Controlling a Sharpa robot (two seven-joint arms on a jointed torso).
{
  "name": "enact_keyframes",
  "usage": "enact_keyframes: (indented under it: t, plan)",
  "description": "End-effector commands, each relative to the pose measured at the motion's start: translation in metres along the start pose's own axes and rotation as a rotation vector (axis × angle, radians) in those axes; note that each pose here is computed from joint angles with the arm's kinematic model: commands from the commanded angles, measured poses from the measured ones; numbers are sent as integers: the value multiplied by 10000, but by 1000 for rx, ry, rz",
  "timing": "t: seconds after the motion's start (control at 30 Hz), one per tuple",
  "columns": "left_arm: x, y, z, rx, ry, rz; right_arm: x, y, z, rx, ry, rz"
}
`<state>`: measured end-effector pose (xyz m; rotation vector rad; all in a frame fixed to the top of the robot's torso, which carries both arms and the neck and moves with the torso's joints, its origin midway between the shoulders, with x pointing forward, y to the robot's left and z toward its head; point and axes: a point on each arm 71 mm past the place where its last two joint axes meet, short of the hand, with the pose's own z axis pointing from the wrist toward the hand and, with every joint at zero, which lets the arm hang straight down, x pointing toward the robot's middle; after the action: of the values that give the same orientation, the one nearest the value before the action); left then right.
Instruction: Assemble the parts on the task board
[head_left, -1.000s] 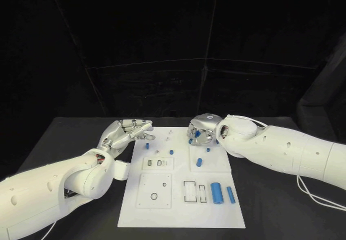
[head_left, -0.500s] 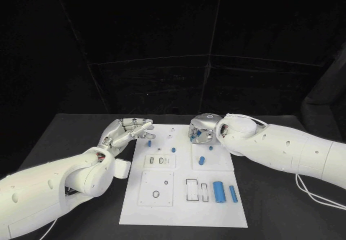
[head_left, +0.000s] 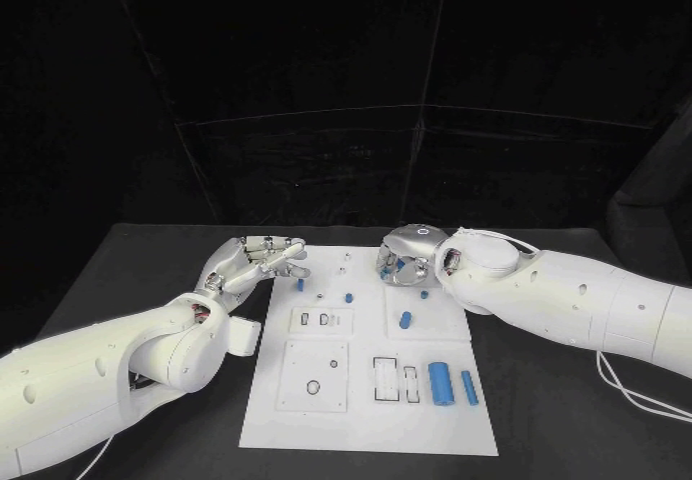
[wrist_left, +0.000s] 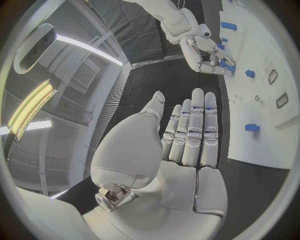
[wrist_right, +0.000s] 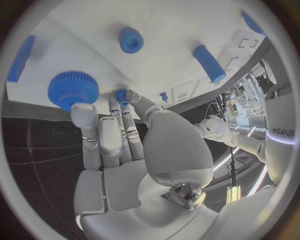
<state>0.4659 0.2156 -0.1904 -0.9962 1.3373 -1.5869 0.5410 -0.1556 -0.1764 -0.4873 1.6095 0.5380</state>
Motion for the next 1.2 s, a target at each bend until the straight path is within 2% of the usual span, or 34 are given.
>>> enact_keyframes:
  t: [0.03, 0.17, 0.33, 0.77, 1.2]
  plan:
    - [9, -17, 0, 4, 12, 0, -138, 51, -14, -27, -163, 34]
    - [9, -20, 1, 4, 13, -1, -178, 68, -1, -11, -216, 48]
    - [16, -11, 8, -9, 3, -16, -185, 85, 85, 30, -234, 58]
    - [37, -14, 19, -19, 3, -34, -171, 257, 354, 39, -235, 66]
    - [41, -20, 25, -21, 9, -37, -157, 315, 437, 32, -220, 64]
